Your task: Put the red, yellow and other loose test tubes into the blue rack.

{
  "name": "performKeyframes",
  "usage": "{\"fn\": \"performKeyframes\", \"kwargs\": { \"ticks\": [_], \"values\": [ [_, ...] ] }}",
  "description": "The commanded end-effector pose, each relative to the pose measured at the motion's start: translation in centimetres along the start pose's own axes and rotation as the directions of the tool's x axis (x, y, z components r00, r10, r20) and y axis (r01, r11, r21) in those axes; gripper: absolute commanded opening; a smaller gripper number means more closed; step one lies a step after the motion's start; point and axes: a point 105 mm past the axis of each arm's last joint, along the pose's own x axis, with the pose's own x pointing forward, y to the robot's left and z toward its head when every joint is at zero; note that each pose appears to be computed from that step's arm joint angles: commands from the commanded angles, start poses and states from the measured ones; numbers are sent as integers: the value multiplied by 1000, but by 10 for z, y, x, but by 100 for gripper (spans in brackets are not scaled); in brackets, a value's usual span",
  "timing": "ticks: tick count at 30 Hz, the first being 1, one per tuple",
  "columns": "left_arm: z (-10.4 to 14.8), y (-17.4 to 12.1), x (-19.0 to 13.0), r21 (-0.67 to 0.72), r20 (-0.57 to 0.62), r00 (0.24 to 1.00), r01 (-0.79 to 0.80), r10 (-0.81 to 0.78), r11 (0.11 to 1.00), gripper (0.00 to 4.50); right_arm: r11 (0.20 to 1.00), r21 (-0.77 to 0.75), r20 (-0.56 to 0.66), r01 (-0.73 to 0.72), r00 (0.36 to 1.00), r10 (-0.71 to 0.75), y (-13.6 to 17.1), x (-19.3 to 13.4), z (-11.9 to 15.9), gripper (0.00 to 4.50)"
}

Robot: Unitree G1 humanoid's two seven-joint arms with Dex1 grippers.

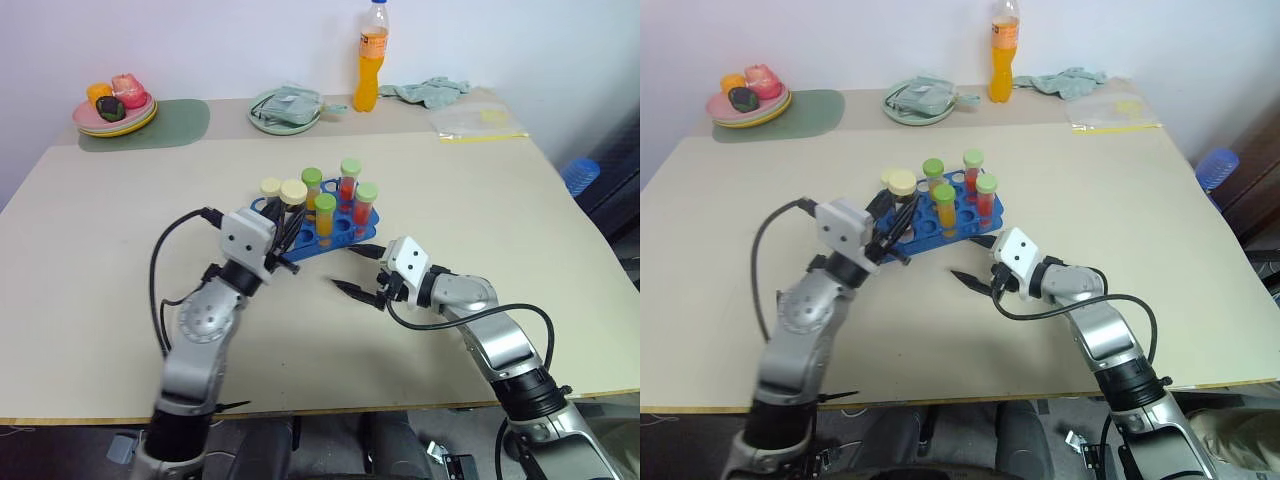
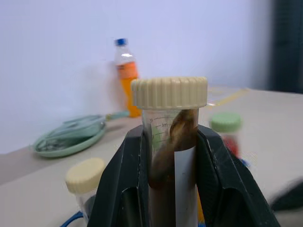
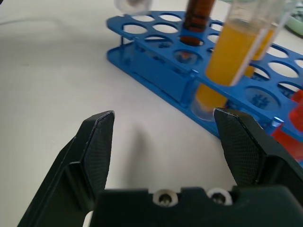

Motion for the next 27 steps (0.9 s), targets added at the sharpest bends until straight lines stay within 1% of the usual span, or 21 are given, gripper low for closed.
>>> {"fn": "performKeyframes", "kwargs": {
  "ticks": [1, 5, 13, 19, 24, 26, 27],
  "values": [
    [6, 3, 4, 60, 38, 998, -56, 53, 997, 77, 999, -37, 39, 30, 999, -28, -7, -1, 12, 370],
    [1, 4, 4, 37, 26, 997, -79, 78, 996, 77, 999, -29, 33, 45, 998, -44, -6, -3, 10, 370],
    [-15, -1, 8, 39, -18, 998, -59, 60, 997, 77, 998, -16, 37, 59, 998, -58, -2, 0, 10, 370],
    [-21, -4, 11, -27, -10, 998, -69, 68, 997, 77, 998, -15, 38, 56, 998, -55, 2, 2, 10, 370],
    [-27, -2, 10, -57, -20, 997, -79, 78, 995, 77, 998, -15, 41, 53, 998, -52, 4, 3, 12, 370],
    [-28, -1, 8, -77, -22, 996, -91, 90, 993, 179, 998, -11, 46, 57, 997, -57, 3, 3, 13, 370],
    [-27, 0, 7, -90, -20, 995, -95, 94, 991, 212, 998, -7, 54, 63, 997, -63, 2, 1, 14, 370]
  ]
}}
